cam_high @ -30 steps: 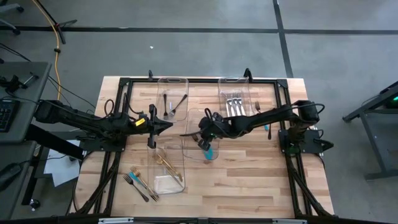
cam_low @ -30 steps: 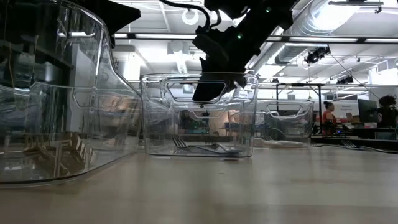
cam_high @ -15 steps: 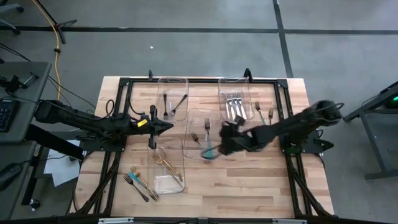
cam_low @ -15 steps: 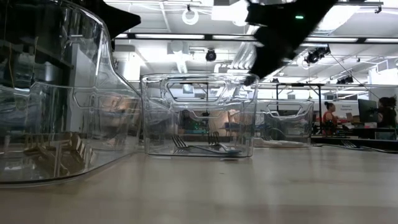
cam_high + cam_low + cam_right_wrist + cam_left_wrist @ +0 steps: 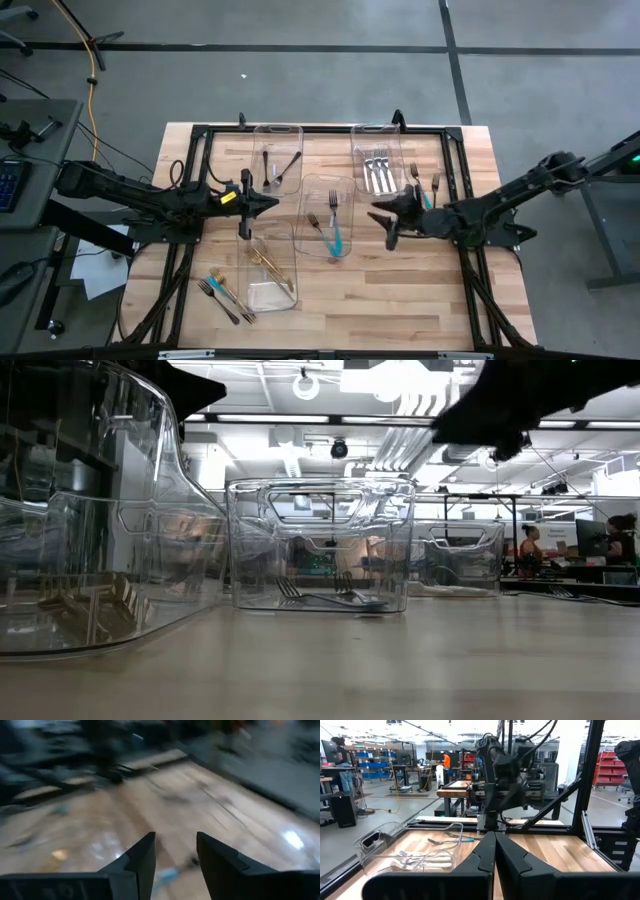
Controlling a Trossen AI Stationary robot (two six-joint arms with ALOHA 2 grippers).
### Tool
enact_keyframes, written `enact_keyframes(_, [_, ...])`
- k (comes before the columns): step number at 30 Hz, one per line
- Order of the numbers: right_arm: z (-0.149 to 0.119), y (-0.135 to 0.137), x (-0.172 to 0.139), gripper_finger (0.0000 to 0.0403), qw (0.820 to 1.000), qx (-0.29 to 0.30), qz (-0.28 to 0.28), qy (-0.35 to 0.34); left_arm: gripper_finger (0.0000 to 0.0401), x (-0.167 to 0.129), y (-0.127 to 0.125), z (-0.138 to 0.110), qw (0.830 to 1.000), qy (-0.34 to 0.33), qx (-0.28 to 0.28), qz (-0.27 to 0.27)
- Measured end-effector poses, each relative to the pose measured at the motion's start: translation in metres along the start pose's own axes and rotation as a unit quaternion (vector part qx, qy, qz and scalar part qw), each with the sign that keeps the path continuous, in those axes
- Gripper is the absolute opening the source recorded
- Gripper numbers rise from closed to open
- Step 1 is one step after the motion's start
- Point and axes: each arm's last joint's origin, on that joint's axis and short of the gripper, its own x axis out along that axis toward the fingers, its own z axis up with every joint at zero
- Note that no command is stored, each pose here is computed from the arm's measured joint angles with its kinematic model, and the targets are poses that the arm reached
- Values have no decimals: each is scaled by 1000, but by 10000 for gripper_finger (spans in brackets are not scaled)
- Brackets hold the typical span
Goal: Sort silverware by color (type)
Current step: Put the blue fork into the center transparent bin
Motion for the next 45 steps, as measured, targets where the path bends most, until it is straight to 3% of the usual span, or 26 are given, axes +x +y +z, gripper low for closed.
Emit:
enact_keyframes(4, [3,1,0,138,992,-67,79,-70,1,0,0,0,1000,1,0,0])
enact_keyframes(9, [14,-7,7,138,982,-122,90,-112,1,0,0,0,1000,1,0,0])
enact_keyframes(16, [24,-20,17,138,980,-122,103,-120,1,0,0,0,999,1,40,0])
enact_keyframes(29, [23,-25,19,138,982,-121,86,-113,1,0,1,0,999,1,43,18])
enact_keyframes(31, [23,-26,19,138,985,-114,67,-114,1,0,1,0,999,2,42,18])
enact_keyframes(33, [24,-27,20,138,990,-70,45,-115,1,0,1,-1,999,4,40,19])
enact_keyframes(36, [32,-37,22,138,989,-6,-63,-130,1,0,1,-1,999,4,40,19])
enact_keyframes(39, [47,-54,28,138,975,20,-185,-117,1,0,1,-1,999,4,40,19])
enact_keyframes(42, [71,-80,31,138,958,36,-276,-61,1,0,1,-1,999,4,40,19])
enact_keyframes(45, [87,-117,25,138,924,91,-370,25,1,0,1,-1,999,4,40,19])
